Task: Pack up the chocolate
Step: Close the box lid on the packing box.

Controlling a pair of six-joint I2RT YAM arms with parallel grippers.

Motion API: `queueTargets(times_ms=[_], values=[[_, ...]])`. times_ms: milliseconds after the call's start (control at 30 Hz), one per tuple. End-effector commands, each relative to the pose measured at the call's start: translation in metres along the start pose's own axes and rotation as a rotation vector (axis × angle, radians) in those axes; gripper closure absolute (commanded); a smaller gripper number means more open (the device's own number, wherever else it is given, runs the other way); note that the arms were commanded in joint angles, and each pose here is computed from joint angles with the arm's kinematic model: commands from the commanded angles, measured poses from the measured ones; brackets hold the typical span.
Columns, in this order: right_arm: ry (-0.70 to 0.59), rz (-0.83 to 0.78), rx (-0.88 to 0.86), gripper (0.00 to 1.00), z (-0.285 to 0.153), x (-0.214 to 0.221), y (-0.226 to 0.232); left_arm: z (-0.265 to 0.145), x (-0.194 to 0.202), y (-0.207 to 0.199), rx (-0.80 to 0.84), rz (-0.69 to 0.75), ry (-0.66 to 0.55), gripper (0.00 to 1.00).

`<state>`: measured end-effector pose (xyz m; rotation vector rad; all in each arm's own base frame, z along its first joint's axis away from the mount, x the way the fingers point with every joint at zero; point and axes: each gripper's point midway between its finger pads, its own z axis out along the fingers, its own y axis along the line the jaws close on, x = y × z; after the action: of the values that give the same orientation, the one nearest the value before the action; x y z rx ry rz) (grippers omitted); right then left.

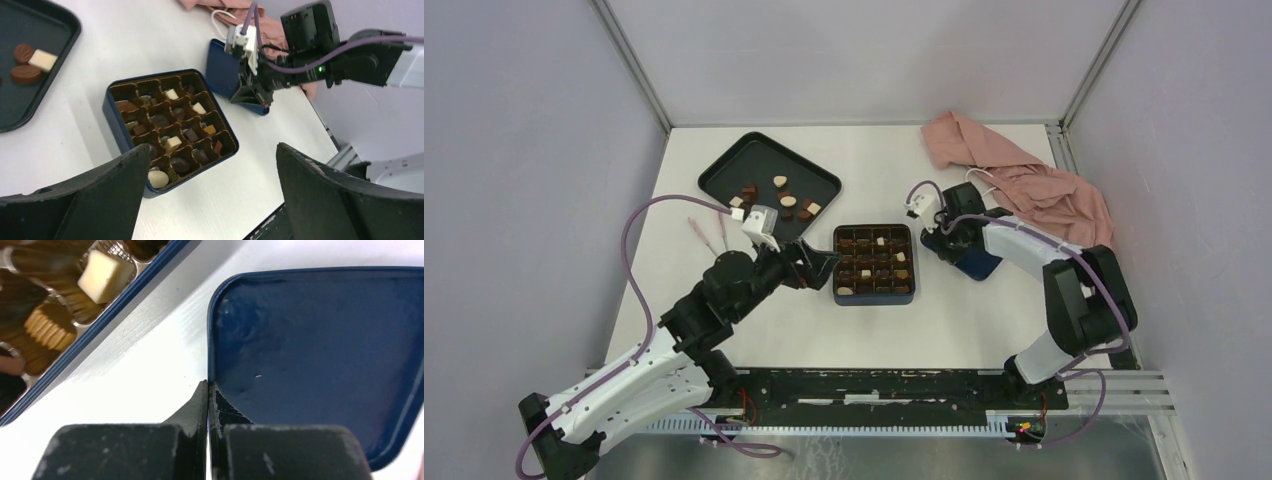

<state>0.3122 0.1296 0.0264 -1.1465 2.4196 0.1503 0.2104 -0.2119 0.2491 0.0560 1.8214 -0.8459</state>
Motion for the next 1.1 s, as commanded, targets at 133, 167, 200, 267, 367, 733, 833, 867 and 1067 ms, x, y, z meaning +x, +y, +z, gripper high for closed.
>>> queueTargets(times_ms=[133, 167, 200, 267, 367, 733, 833, 867, 1067], values=[[-0.378, -0.113, -0.091, 1.0, -0.089, -0.069, -0.002, -0.012, -0.036, -0.065, 0.343, 0.336, -0.098, 0.0], [-0.408, -0.155, -0.117, 1.0, -0.098, -0.076, 0.003, -0.014, -0.037, -0.071, 0.383, 0.386, -0.102, 0.0], [-0.436, -0.193, -0.135, 1.0, -0.108, -0.081, 0.007, -0.015, -0.037, -0.075, 0.411, 0.442, -0.097, 0.0], [-0.502, -0.272, -0.192, 1.0, -0.127, -0.095, 0.02, -0.014, -0.031, -0.081, 0.463, 0.579, -0.044, 0.0], [-0.559, -0.331, -0.28, 1.0, -0.151, -0.111, 0.038, -0.01, -0.027, -0.081, 0.495, 0.765, 0.023, 0.0], [-0.682, -0.511, -0.445, 1.0, -0.194, -0.136, 0.091, 0.022, -0.032, -0.066, 0.496, 1.314, -0.082, 0.0], [-0.693, -0.537, -0.481, 1.0, -0.199, -0.135, 0.102, 0.03, -0.032, -0.07, 0.516, 1.389, -0.091, 0.0], [-0.696, -0.544, -0.494, 1.0, -0.199, -0.135, 0.106, 0.033, -0.03, -0.07, 0.53, 1.408, -0.08, 0.0], [-0.728, -0.545, -0.592, 1.0, -0.199, -0.132, 0.129, 0.056, -0.002, -0.071, 0.63, 1.453, 0.052, 0.01]])
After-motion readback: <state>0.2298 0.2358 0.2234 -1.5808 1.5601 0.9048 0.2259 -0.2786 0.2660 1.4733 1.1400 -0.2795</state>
